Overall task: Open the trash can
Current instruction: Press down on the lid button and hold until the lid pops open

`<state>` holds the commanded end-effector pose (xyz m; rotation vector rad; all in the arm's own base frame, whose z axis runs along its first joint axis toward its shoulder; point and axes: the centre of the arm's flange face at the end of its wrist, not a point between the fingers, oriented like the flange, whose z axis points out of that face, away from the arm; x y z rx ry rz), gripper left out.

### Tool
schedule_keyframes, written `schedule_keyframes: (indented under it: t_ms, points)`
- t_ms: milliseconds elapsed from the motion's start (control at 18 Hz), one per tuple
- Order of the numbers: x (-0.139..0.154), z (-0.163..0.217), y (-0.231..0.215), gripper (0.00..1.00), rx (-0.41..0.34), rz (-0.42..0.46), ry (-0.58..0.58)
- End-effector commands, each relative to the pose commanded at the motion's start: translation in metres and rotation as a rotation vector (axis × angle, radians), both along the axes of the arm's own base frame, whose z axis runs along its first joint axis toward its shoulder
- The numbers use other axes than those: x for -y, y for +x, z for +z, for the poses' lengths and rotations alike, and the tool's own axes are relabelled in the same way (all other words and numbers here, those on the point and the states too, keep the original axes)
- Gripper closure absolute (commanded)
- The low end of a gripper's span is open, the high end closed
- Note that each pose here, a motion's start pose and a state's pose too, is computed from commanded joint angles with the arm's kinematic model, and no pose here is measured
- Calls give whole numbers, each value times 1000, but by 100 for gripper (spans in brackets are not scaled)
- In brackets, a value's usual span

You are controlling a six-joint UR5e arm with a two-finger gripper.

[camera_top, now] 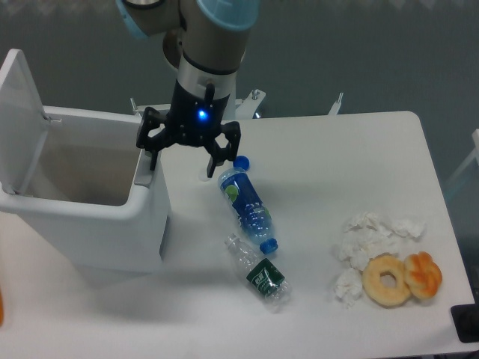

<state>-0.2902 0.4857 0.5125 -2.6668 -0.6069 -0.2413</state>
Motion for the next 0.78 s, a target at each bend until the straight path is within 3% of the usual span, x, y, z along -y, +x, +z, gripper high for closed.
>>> schedule_keyframes:
  t_ms: [167,500,778]
  points:
    - [2,0,-5,0,-68,-83,0]
    - [11,-15,-22,0,-246,-232,-149]
    - [16,-28,-35,0,-301,-302,-235]
